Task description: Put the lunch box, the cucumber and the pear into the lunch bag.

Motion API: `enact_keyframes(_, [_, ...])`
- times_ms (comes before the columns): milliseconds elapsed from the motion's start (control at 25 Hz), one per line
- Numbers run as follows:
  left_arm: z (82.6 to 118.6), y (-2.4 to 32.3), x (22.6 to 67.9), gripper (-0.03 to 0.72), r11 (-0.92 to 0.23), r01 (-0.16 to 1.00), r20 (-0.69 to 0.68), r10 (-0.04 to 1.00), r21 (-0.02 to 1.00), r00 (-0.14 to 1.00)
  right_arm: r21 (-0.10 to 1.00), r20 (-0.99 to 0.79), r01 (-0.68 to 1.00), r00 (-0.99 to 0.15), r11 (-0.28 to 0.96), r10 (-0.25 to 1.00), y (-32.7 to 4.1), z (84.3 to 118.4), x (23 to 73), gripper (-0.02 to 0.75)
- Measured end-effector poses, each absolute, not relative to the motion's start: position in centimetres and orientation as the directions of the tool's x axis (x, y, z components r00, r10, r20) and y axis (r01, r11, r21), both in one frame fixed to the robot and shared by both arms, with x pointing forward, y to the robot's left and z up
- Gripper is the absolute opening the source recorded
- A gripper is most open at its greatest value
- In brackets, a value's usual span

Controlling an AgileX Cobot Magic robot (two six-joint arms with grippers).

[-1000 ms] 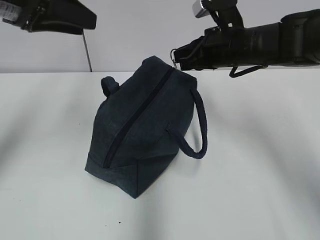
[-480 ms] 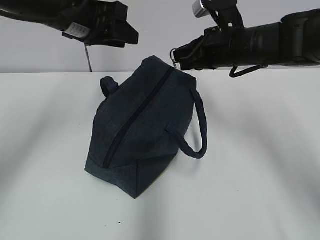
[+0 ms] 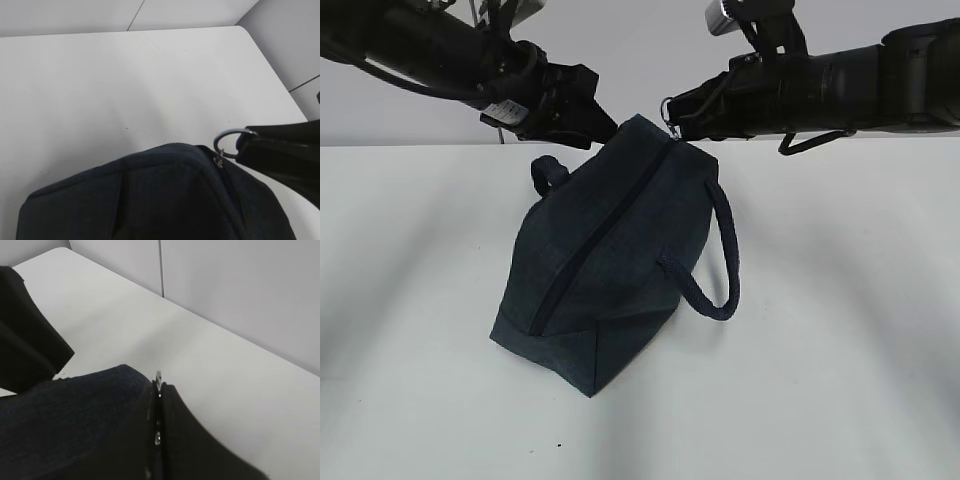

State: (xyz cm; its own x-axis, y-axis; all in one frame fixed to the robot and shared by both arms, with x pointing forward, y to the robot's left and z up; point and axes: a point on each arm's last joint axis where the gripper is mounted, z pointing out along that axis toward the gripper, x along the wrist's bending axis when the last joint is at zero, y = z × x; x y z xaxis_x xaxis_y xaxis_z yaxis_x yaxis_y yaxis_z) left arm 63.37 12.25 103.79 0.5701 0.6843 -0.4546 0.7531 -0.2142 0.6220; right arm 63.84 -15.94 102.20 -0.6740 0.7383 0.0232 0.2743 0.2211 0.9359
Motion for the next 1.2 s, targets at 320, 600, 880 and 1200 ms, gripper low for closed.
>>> enact_keyframes(320, [105.4,12.0,63.8,0.258,-0.205,0.724,-0.442,0.672,0.659,0.593,0.936,0.023,0.274,-0.674,0.221,0.738,-15.9,102.2,63.8,0.006])
enact_keyframes(600, [105.6,11.1,63.3,0.258,-0.228,0.723,-0.457,0.644,0.652,0.614,0.936,0.023,0.274,-0.674,0.221,0.738,-15.9,102.2,63.8,0.006])
enact_keyframes(880, [105.0,9.7,62.6,0.228,-0.356,0.653,-0.323,0.652,0.669,0.686,0.936,0.023,0.274,-0.674,0.221,0.738,-15.9,102.2,63.8,0.006])
enact_keyframes(1200, [104.9,10.0,62.6,0.021,-0.397,0.635,-0.279,0.656,0.663,0.701,0.934,0.011,0.274,-0.666,0.231,0.746,-16.1,102.1,63.9,0.006])
